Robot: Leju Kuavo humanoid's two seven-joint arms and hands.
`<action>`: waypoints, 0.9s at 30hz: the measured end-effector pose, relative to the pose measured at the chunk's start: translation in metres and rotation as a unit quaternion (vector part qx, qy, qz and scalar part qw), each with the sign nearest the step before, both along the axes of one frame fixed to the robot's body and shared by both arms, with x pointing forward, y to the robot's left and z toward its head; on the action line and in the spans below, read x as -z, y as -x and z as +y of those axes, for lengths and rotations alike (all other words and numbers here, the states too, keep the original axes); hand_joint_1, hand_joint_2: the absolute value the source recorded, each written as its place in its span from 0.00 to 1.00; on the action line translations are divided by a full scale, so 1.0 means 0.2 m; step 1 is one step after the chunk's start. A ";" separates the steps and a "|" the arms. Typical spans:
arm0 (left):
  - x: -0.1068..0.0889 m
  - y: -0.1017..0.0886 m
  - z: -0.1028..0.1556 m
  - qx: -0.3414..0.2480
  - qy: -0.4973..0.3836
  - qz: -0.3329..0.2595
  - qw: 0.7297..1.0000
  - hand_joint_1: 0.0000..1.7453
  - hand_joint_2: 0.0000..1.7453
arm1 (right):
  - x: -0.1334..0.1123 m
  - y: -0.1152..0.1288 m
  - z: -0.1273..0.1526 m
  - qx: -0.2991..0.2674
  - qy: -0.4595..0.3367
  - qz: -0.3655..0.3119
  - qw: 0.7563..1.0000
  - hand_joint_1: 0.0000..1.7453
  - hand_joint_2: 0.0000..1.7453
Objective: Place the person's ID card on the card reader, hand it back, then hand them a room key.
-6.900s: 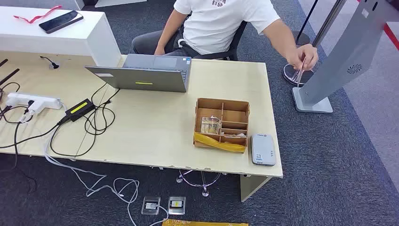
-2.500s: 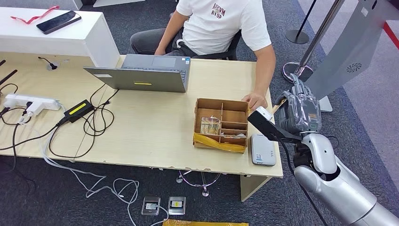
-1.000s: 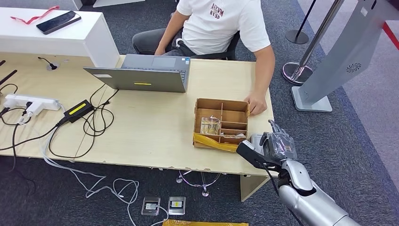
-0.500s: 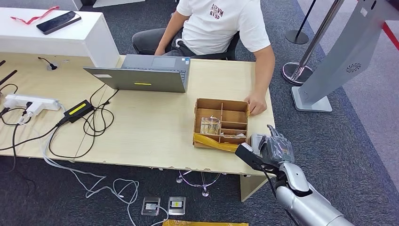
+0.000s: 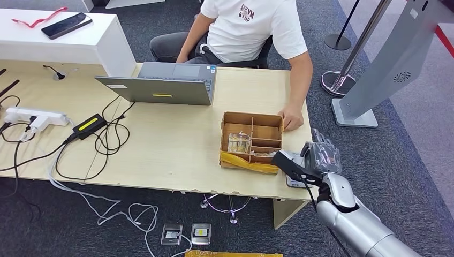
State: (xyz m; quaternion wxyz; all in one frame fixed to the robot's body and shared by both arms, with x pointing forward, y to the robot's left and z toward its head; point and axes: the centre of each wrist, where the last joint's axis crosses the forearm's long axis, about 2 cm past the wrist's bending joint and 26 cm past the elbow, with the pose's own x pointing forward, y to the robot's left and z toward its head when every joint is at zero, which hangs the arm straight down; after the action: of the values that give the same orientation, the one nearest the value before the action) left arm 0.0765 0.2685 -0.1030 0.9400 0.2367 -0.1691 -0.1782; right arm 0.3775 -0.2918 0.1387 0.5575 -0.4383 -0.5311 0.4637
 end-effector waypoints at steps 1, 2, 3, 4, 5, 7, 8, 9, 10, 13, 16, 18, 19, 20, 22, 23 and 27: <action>0.00 0.00 0.00 0.000 0.000 -0.001 1.000 0.00 1.00 | -0.03 -0.02 -0.01 0.005 0.003 -0.008 1.000 0.96 1.00; 0.00 0.00 0.00 0.000 0.001 -0.001 1.000 0.00 1.00 | -0.06 -0.03 -0.02 0.009 0.005 -0.016 1.000 0.96 1.00; 0.00 0.00 0.00 -0.001 0.001 -0.002 1.000 0.00 1.00 | -0.09 -0.05 -0.03 0.013 0.007 -0.024 1.000 0.96 1.00; 0.00 0.00 0.00 -0.001 0.001 -0.003 1.000 0.00 1.00 | -0.12 -0.07 -0.04 0.016 0.008 -0.032 0.999 0.96 1.00; 0.00 0.00 0.00 0.000 0.001 -0.003 1.000 0.00 1.00 | -0.15 -0.08 -0.05 0.019 0.010 -0.041 0.999 0.95 1.00; 0.00 0.00 0.00 0.002 -0.001 -0.006 1.000 0.00 1.00 | -0.22 -0.11 -0.07 0.025 0.011 -0.059 0.998 0.94 1.00; 0.00 0.00 0.00 0.004 -0.002 -0.007 1.000 0.00 1.00 | -0.25 -0.13 -0.07 0.028 0.012 -0.069 0.997 0.93 1.00; 0.00 0.01 0.00 0.004 -0.003 -0.008 1.000 0.00 1.00 | -0.28 -0.14 -0.08 0.031 0.013 -0.078 0.996 0.93 1.00; 0.00 0.01 0.00 0.005 -0.004 -0.009 1.000 0.00 1.00 | -0.32 -0.15 -0.09 0.034 0.013 -0.088 0.995 0.93 1.00; 0.00 0.01 0.01 0.010 -0.005 -0.009 1.000 0.00 1.00 | -0.42 -0.18 -0.12 0.042 0.011 -0.117 0.992 0.94 1.00; 0.00 0.01 0.01 0.018 -0.006 -0.009 1.000 0.00 1.00 | -0.52 -0.19 -0.13 0.044 0.005 -0.143 0.989 0.94 1.00; 0.00 0.01 0.01 0.025 -0.007 -0.007 1.000 0.00 1.00 | -0.58 -0.20 -0.13 0.042 0.002 -0.158 0.987 0.94 1.00; 0.00 0.01 0.01 0.030 -0.008 -0.006 1.000 0.00 1.00 | -0.60 -0.21 -0.13 0.042 0.002 -0.164 0.986 0.95 1.00; 0.00 0.01 0.01 0.035 -0.009 -0.004 0.999 0.00 1.00 | -0.62 -0.21 -0.13 0.042 0.002 -0.169 0.985 0.95 1.00; 0.00 0.00 0.00 0.046 -0.010 0.000 0.999 0.00 1.00 | -0.66 -0.22 -0.12 0.040 0.004 -0.176 0.984 0.96 1.00; 0.00 -0.01 0.00 0.050 -0.010 0.002 0.999 0.00 1.00 | -0.67 -0.23 -0.12 0.037 0.004 -0.179 0.983 0.96 1.00; -0.01 -0.05 0.01 0.062 -0.012 0.002 0.998 0.00 1.00 | -0.74 -0.27 -0.07 0.016 0.005 -0.194 0.981 0.94 1.00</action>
State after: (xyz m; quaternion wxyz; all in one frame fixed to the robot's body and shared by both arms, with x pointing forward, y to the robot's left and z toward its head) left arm 0.0871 0.2696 -0.1010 0.9245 0.2371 -0.1796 -0.2382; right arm 0.4306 -0.3048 0.2871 0.4486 -0.5313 -0.6199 0.3636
